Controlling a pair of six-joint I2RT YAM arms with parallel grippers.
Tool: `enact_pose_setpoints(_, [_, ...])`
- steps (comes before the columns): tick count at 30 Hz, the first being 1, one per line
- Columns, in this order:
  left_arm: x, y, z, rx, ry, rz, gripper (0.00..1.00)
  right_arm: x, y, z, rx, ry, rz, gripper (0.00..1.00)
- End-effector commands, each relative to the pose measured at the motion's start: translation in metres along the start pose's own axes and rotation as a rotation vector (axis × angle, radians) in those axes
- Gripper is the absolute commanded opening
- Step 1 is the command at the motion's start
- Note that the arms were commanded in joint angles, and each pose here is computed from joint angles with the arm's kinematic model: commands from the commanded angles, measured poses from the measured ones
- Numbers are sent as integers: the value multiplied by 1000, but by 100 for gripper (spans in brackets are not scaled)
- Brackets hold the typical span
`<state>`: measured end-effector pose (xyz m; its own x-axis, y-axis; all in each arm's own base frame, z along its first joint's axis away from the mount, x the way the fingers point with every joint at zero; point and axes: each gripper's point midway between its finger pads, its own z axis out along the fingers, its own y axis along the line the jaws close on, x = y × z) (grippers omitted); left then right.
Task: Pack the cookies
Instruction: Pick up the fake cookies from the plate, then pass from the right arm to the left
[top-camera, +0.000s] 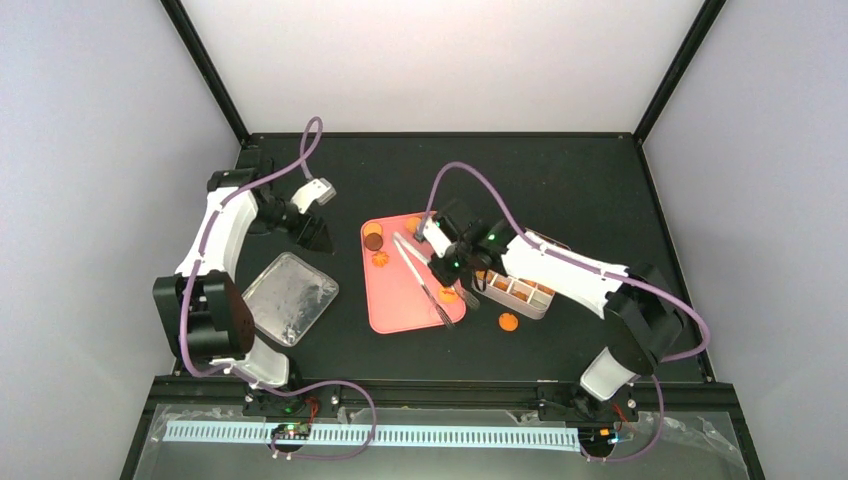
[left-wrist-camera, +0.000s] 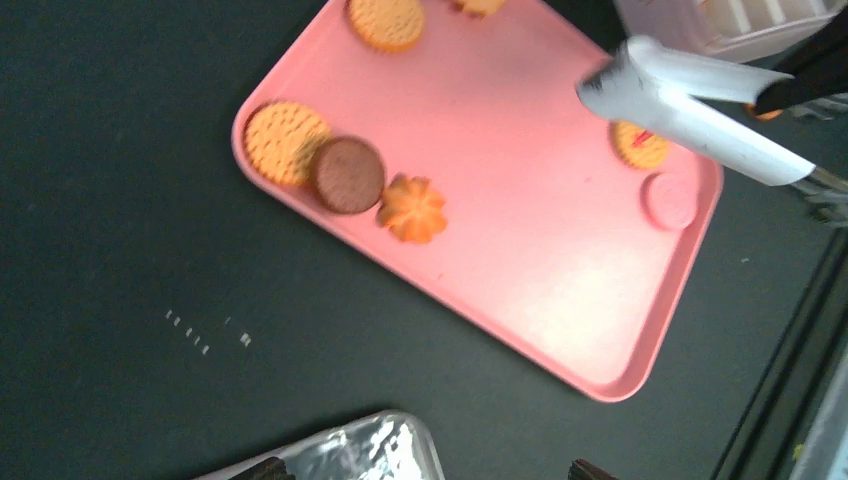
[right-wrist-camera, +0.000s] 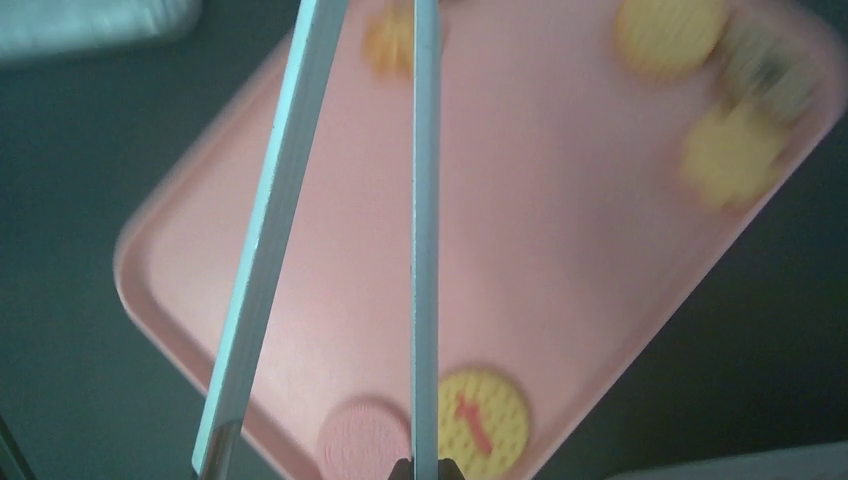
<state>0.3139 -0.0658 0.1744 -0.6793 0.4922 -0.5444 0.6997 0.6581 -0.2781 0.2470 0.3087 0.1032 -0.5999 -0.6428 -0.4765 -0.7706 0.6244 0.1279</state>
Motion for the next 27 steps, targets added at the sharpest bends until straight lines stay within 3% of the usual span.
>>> enact_pose_setpoints(1, [-35,-21,-6,98,-85,-1,74,-88,-17,-55,99,-291,38,1])
enact_pose_setpoints(8, [-82,-64,-10,278,-199,-4,77,-198,-28,-123,76,-696,159,1])
enact_pose_setpoints(12, [-106,-93,-28,410,-279,-57,79,-229,-26,-141,5,-847,210,1])
enact_pose_setpoints(18, [-113,-134,-56,532,-342,-73,80,-252,-17,-162,-152,-995,288,1])
enact_pose_setpoints(27, [-95,-175,-84,586,-382,-73,77,-235,23,-177,-363,-1090,296,1])
